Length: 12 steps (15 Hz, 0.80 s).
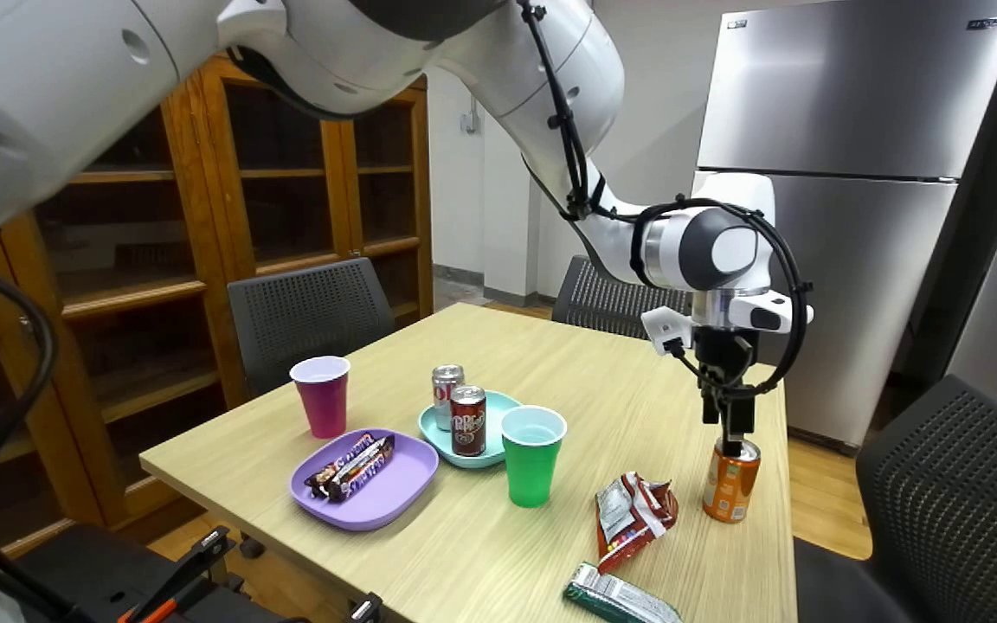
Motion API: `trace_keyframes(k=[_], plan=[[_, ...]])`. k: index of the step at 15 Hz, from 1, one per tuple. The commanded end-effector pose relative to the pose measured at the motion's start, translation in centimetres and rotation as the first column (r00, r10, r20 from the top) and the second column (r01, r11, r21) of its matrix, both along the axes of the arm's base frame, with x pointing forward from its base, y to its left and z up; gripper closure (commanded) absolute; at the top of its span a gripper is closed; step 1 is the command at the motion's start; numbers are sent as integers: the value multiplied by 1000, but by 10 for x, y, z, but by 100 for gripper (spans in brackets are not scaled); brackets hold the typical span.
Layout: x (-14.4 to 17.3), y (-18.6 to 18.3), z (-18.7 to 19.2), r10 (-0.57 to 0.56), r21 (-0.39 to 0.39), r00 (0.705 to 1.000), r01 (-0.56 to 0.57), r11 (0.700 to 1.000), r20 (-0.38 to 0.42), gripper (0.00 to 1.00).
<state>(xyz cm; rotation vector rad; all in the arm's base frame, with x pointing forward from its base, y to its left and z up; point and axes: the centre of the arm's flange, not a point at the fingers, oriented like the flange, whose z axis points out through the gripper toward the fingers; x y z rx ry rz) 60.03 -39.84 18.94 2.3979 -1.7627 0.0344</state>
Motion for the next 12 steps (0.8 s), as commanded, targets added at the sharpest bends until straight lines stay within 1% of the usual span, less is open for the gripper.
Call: trace_keyframes(k=[1, 9, 12], plan=[[13, -15, 0, -21, 6, 999, 21, 1000, -30, 0], [3, -25, 21, -21, 10, 1000, 21, 1000, -6, 0], [-2, -25, 21, -15, 7, 1000, 15, 1000, -8, 0]])
